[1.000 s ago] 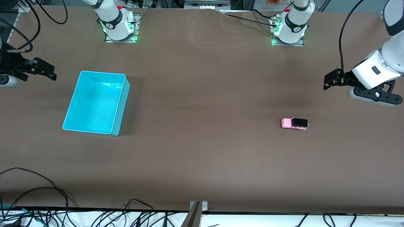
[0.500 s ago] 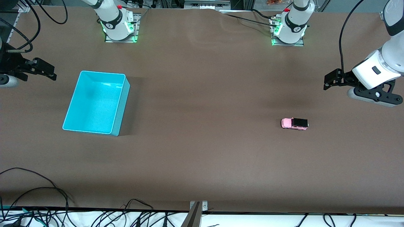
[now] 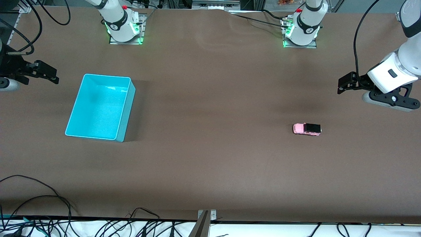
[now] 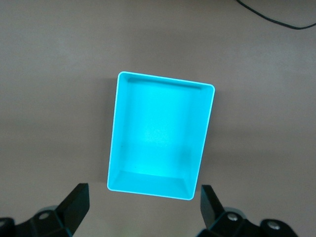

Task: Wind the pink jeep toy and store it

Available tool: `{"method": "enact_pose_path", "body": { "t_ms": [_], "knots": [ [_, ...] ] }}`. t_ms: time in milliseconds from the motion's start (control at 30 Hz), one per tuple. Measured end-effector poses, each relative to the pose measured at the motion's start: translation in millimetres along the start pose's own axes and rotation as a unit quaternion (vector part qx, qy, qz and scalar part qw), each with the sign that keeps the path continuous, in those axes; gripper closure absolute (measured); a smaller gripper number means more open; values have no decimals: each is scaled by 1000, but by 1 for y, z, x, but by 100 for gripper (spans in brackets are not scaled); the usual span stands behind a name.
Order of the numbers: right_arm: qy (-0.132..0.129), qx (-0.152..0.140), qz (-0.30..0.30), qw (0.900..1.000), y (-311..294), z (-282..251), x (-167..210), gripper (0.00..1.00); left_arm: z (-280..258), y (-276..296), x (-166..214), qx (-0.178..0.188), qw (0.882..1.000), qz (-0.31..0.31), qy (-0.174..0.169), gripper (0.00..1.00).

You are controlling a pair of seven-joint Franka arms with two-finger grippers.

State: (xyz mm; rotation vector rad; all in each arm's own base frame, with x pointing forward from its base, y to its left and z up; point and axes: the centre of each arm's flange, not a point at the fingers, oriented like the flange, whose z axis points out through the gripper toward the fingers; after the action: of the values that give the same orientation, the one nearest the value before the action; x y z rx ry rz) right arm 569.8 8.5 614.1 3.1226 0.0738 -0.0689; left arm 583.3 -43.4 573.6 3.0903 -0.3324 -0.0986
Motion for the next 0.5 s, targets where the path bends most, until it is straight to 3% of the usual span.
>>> {"method": "enact_pose_path", "body": {
  "t_ms": [367, 500],
  "knots": [
    [0, 0, 0, 1000, 0, 0, 0, 0, 20, -1, 9, -4, 1000, 6, -19, 0],
    [0, 0, 0, 1000, 0, 0, 0, 0, 32, 0, 14, -7, 999, 42, -29, 0]
  ]
}}
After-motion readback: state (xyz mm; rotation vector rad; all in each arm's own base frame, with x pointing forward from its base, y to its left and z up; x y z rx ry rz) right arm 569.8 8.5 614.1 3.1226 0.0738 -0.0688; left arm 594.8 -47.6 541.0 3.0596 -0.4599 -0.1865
